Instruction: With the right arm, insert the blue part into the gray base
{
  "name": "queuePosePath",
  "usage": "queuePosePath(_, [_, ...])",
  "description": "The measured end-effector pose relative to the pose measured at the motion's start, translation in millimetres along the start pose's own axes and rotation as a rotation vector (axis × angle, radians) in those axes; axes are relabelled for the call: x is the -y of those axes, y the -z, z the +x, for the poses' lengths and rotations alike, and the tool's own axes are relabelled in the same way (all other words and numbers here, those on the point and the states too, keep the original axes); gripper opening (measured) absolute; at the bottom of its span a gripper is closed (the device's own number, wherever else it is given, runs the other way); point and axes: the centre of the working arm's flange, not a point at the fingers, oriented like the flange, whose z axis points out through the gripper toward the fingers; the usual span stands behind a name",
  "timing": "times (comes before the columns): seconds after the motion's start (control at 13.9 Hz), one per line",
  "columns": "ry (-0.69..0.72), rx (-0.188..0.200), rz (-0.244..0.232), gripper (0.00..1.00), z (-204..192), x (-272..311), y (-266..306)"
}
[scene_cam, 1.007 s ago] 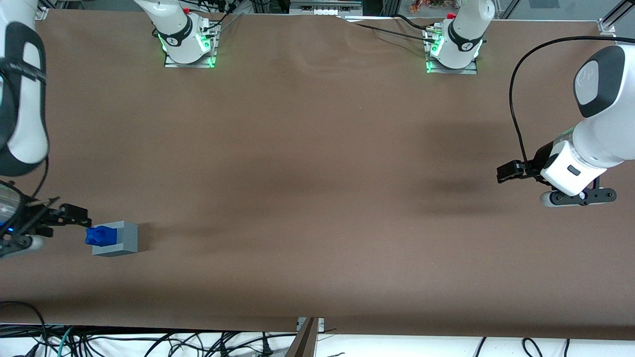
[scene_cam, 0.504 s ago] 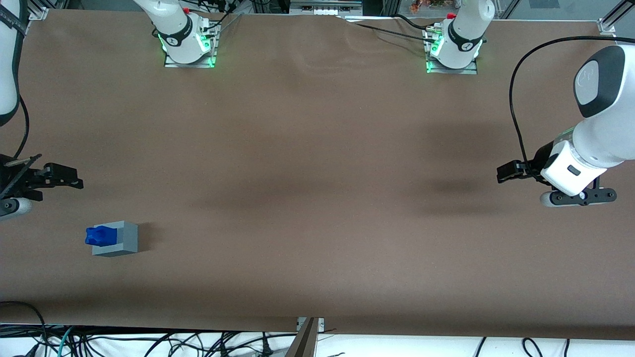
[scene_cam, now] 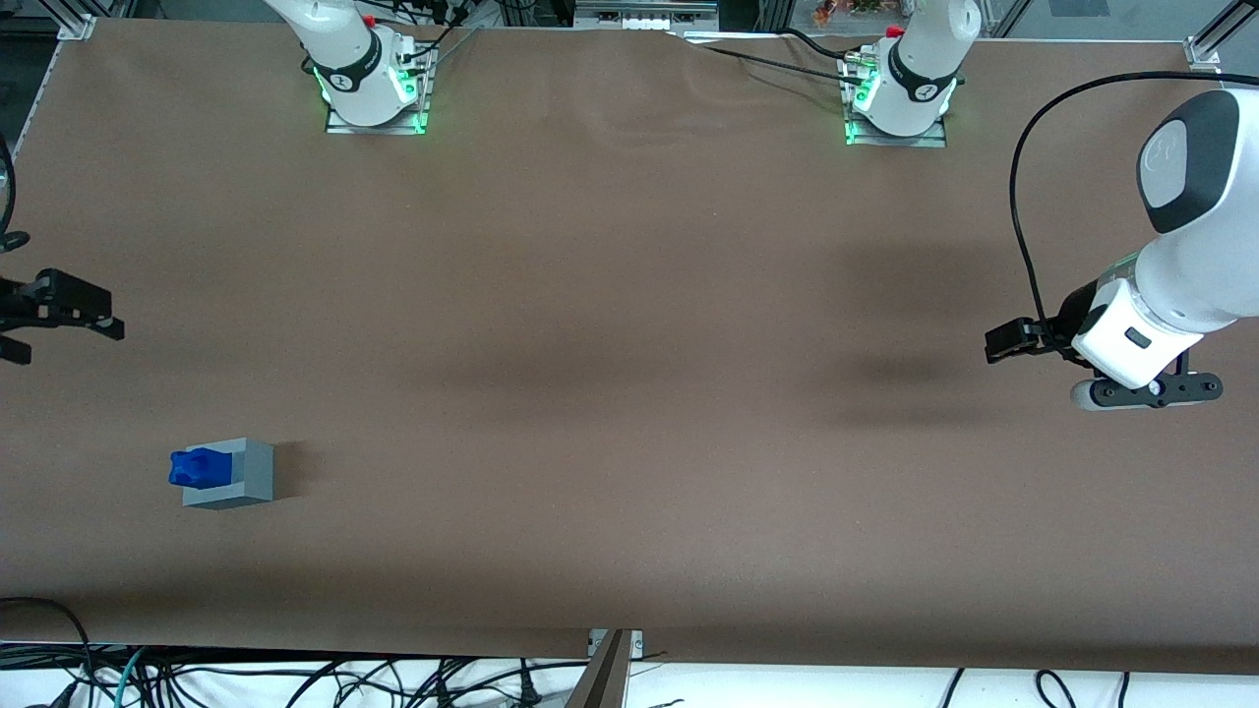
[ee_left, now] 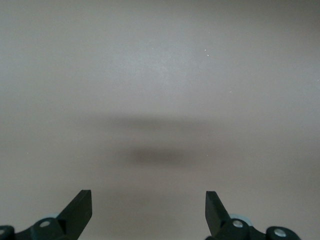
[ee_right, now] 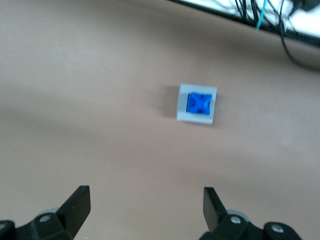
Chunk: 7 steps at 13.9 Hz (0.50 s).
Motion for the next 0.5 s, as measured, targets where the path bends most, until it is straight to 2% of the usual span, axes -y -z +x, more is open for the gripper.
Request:
queuePosePath(0.14, [-0.05,0.021,-0.002,1.0,-10,17,-1])
queuePosePath(0.5, [-0.068,0.062,0.0,1.0,-24,24,-12])
